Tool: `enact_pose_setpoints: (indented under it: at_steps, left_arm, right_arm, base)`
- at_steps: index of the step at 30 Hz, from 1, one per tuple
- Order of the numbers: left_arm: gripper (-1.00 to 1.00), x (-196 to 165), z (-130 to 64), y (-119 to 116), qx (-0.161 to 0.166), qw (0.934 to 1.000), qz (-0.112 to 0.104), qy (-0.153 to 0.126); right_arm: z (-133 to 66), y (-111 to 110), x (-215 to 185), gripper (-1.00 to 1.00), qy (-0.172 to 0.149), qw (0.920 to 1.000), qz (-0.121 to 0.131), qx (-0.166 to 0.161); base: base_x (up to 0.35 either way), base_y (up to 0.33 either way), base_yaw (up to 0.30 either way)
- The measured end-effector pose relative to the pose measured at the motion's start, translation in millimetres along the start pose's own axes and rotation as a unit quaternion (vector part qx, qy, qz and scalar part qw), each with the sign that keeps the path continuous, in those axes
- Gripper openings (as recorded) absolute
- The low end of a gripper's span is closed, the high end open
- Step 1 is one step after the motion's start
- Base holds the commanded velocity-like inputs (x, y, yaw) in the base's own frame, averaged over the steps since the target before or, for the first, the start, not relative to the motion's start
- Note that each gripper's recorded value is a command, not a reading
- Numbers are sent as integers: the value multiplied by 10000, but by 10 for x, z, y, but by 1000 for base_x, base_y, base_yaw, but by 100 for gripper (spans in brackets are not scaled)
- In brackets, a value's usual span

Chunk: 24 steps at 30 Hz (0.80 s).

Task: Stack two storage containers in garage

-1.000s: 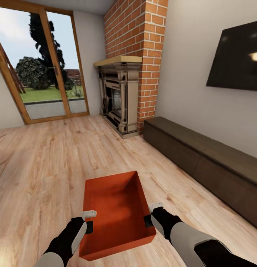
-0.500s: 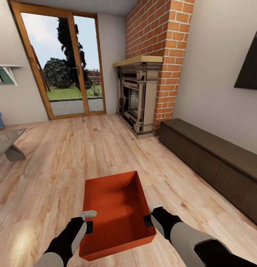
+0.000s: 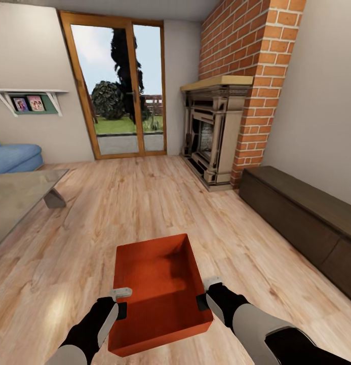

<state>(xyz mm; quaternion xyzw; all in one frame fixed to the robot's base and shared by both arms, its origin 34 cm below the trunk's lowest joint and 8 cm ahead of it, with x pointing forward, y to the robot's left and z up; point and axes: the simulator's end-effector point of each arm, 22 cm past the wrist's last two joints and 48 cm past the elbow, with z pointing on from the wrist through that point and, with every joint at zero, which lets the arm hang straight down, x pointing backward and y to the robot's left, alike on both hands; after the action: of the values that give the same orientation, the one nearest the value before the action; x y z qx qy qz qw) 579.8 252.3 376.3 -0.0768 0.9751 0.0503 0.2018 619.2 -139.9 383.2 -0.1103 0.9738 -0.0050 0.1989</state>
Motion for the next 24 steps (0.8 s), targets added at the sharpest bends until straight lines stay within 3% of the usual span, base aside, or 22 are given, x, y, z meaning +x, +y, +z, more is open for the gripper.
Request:
enact_pose_setpoints:
  at_steps: [24]
  left_arm:
    - [-100,-1,-1,0,-1,10000,1,-1]
  right_arm:
    - [0,0,0,-100,-1,10000,2,-1]
  base:
    - [0,0,292]
